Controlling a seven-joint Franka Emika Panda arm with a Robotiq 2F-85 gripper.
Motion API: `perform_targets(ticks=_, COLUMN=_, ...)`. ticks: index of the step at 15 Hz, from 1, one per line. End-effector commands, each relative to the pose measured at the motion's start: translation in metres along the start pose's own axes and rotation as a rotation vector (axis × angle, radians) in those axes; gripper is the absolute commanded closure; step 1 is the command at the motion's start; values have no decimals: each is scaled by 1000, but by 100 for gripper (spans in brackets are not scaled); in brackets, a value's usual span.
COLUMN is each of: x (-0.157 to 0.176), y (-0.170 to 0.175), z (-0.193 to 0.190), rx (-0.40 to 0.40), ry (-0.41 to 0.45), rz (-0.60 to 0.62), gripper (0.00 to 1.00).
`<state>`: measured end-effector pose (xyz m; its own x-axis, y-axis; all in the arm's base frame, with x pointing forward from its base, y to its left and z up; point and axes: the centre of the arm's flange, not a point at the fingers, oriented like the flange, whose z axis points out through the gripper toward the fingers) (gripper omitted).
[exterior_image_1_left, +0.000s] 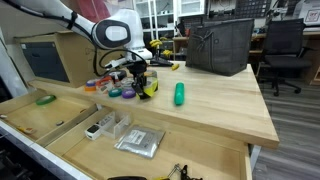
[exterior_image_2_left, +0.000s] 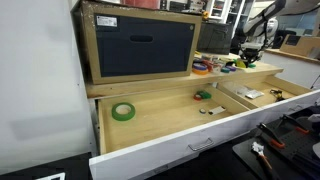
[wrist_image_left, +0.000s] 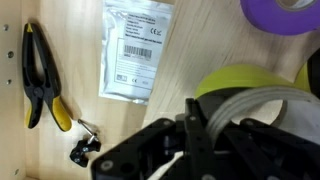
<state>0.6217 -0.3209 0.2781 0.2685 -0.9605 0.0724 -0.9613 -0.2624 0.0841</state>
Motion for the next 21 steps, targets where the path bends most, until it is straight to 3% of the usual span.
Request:
perform_targets(ticks=1, x=-12, y=-3, z=13, rx=-24, ry=-17, rz=-22, gripper=99)
perform_targets(ticks=5, x=-17, y=-2, z=12, rx=-35, ry=-13, rz=-48, gripper=99)
perform_targets(ticks=6, x=-16, y=-1, z=11, rx=-35, ry=-2, rz=-49, gripper=79)
perform_targets(ticks=7, x=-15, y=-1, z=10, rx=-34, ry=1, rz=-56, gripper=67)
perform_targets(ticks=13, x=-20, y=8, z=-20, rx=-8, ry=24, rz=-139, gripper=24)
perform_targets(ticks=16, x=-30, y=11, z=-57, rx=45, ry=43, rz=-271, gripper=3)
perform_targets(ticks=21, x=-61, y=10, z=-107, rx=108, ry=35, rz=-515, gripper=0)
